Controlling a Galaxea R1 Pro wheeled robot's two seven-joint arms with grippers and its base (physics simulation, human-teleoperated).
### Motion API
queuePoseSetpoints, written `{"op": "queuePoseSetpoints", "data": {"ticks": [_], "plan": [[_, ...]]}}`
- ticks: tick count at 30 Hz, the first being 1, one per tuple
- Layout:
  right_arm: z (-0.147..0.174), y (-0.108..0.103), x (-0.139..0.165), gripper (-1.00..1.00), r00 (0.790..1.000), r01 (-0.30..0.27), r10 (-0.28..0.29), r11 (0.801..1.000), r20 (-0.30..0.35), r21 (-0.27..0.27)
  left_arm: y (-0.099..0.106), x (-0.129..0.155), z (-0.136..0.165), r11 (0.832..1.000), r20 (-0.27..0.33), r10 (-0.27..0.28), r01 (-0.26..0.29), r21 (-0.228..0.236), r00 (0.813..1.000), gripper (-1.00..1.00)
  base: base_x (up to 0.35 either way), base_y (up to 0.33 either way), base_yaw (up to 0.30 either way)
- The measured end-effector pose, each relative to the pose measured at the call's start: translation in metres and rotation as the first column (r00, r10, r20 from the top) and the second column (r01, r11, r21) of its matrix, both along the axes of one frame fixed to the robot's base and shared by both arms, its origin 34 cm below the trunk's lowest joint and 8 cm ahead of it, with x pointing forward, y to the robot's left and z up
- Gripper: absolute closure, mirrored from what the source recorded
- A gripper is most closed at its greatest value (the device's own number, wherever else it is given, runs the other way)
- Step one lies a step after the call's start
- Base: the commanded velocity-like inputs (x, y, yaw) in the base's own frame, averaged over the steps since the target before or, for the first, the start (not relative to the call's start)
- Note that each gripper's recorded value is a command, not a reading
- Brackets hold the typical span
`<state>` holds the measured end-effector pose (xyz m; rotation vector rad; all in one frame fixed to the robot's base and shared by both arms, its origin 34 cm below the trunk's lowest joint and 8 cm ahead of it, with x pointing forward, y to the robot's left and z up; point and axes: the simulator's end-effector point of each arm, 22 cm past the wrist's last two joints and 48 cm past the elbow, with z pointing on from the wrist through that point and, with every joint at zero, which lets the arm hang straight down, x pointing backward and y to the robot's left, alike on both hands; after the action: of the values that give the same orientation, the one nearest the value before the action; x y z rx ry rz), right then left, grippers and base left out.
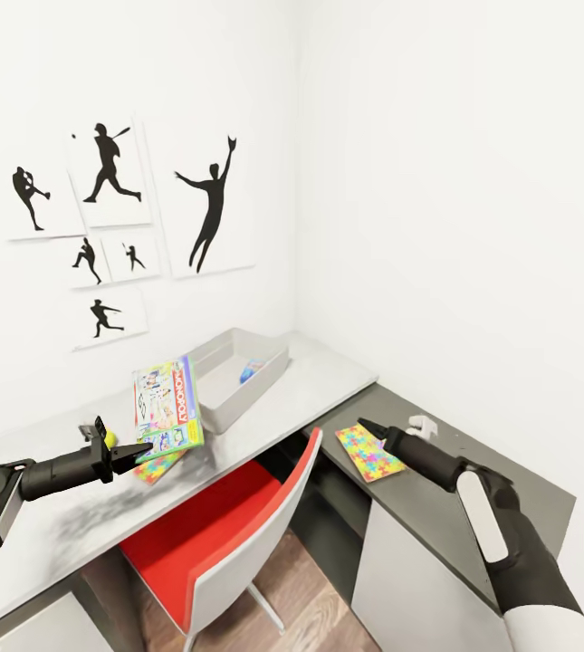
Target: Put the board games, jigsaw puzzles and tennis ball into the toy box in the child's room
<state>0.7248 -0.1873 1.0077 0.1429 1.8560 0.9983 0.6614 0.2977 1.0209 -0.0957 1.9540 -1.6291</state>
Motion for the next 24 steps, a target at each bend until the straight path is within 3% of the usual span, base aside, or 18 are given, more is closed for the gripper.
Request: {"op": "queuePoseSetpoints", "data": {"ticks": [4, 7, 12, 17, 24], "plan": [[0.01, -0.014, 0.011, -1.0, 0.993, 0.083, -0.09, 0.992, -0.077, -0.091, 0.0, 0.0, 0.0, 1.0, 0.0, 0.0, 0.0, 0.0, 1.0, 1.0, 0.102, 0.0, 0.0], [0.015, -0.008, 0.019, -1.0, 0.984, 0.109, -0.125, 0.987, -0.13, -0.12, 0.0, 0.0, 0.0, 1.0, 0.0, 0.0, 0.0, 0.0, 1.0, 1.0, 0.104, 0.0, 0.0], [0.021, -0.006, 0.02, -1.0, 0.981, 0.115, -0.133, 0.985, -0.14, -0.131, 0.0, 0.0, 0.0, 1.0, -0.001, -0.001, 0.001, 0.001, 1.0, 1.0, 0.057, 0.0, 0.0], [0.016, 0.017, 0.014, -1.0, 0.979, 0.068, -0.092, 0.989, -0.181, -0.131, -0.002, 0.0, 0.007, 1.0, 0.001, 0.001, -0.001, -0.011, 1.0, 1.0, 0.0, 0.0, 0.0], [0.002, 0.022, 0.005, -1.0, 0.971, 0.06, -0.087, 0.991, -0.224, -0.122, -0.002, -0.001, 0.016, 1.0, 0.0, 0.0, 0.0, -0.011, 1.0, 1.0, 0.0, 0.0, 0.0]]}}
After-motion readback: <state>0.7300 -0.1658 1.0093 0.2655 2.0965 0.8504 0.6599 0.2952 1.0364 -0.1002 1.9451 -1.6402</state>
